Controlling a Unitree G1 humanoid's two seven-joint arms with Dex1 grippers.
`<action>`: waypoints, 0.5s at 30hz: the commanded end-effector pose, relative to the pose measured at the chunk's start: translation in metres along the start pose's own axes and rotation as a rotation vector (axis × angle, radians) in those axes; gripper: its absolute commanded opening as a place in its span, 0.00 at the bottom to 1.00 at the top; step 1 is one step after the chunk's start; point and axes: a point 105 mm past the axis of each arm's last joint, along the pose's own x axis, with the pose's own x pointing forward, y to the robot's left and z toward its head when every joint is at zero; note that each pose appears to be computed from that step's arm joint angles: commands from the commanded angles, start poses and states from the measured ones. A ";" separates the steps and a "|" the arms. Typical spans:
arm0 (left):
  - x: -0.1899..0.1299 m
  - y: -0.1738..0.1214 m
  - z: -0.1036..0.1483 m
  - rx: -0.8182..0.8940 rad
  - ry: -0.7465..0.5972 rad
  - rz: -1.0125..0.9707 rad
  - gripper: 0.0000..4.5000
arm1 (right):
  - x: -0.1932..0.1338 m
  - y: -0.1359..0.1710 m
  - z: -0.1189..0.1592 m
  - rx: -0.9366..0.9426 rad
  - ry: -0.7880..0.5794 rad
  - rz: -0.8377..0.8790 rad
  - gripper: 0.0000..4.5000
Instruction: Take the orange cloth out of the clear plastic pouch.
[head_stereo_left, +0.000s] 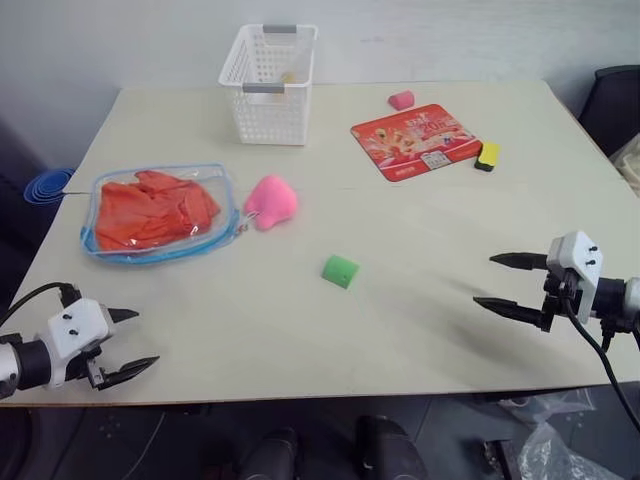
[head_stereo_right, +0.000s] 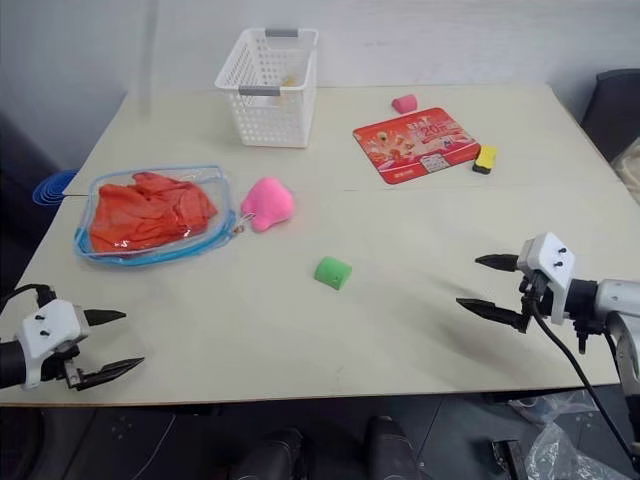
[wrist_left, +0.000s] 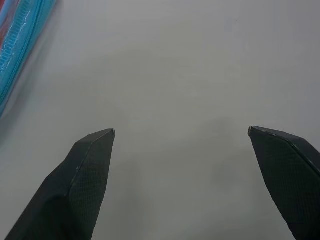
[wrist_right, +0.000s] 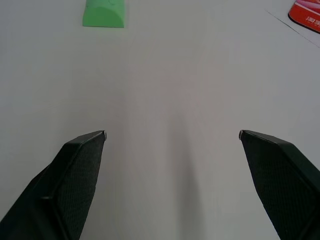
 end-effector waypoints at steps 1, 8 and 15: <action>-0.003 0.001 0.000 0.010 -0.008 0.023 1.00 | -0.001 -0.005 0.012 -0.048 -0.018 -0.012 0.99; 0.004 0.002 0.003 0.011 -0.030 0.064 1.00 | 0.004 -0.009 0.018 -0.070 -0.039 -0.033 0.99; 0.005 0.008 0.011 0.013 -0.060 0.090 1.00 | 0.007 -0.009 0.020 -0.084 -0.054 -0.033 0.99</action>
